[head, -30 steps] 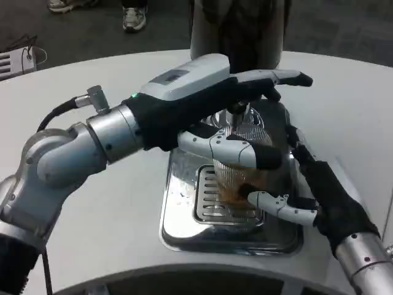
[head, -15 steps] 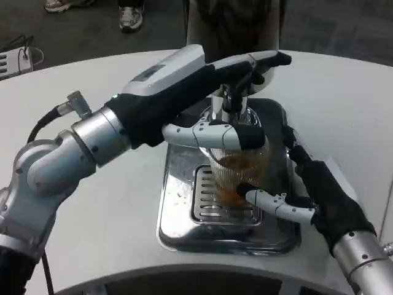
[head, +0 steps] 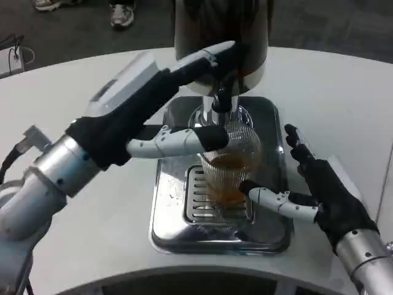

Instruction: Grasp the cup under the faucet to collect the drink, then remove the cup.

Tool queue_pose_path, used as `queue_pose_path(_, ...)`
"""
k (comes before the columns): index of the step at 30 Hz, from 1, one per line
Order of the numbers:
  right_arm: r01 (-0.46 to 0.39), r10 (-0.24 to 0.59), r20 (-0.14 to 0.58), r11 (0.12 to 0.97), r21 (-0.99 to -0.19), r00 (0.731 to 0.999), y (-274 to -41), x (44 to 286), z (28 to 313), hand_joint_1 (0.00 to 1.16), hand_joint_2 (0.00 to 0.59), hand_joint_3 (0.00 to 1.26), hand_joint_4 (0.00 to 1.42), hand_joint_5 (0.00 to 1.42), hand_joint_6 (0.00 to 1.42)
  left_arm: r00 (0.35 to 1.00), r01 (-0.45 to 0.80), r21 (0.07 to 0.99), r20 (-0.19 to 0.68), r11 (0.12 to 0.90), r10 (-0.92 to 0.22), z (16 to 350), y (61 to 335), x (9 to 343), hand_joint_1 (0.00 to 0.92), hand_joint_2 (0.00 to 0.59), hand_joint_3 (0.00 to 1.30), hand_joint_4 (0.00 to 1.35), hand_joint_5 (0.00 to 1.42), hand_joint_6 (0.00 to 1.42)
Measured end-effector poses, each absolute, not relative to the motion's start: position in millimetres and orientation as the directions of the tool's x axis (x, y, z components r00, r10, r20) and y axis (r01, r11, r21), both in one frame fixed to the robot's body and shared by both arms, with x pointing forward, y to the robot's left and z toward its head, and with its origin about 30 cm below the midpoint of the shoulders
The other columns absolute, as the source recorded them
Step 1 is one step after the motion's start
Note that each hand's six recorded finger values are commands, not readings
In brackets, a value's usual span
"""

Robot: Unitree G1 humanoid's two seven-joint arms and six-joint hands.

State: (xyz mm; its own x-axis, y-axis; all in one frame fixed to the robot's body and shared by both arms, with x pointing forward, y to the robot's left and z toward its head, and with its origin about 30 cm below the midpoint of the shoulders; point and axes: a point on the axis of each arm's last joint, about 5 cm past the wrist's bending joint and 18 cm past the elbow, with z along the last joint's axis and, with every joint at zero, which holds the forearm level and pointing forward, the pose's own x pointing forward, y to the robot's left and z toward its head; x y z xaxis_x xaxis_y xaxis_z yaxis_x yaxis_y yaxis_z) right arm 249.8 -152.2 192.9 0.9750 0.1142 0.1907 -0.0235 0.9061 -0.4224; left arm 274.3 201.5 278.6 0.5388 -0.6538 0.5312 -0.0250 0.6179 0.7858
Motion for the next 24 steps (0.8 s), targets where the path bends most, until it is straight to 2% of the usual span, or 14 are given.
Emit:
queue_pose_path(7, -0.034, 0.12, 0.183, 0.908, -0.417, 0.976, -152, 252, 192, 0.77, 0.212, 0.0, 0.0, 0.0, 0.0, 0.543, -0.108, 0.714, 0.625, 0.692, -0.561, 267, 214, 256, 0.0, 0.03, 0.14, 0.11, 0.22, 0.3)
queue_pose_path(13, -0.044, 0.133, 0.186, 0.907, -0.419, 0.973, -149, 253, 192, 0.77, 0.212, 0.0, 0.0, 0.0, 0.0, 0.55, -0.143, 0.687, 0.653, 0.712, -0.52, 259, 219, 240, 0.0, 0.039, 0.13, 0.08, 0.19, 0.28)
queue_pose_path(16, -0.05, 0.143, 0.193, 0.906, -0.419, 0.971, -147, 255, 193, 0.77, 0.212, 0.0, 0.0, 0.0, 0.0, 0.584, -0.143, 0.693, 0.635, 0.706, -0.506, 251, 222, 229, 0.0, 0.047, 0.11, 0.05, 0.18, 0.25)
queue_pose_path(24, -0.043, 0.141, 0.209, 0.909, -0.415, 0.968, -143, 258, 193, 0.77, 0.212, 0.0, 0.0, 0.0, 0.0, 0.734, -0.11, 0.733, 0.515, 0.671, -0.442, 221, 235, 198, 0.0, 0.058, 0.09, 0.01, 0.14, 0.21)
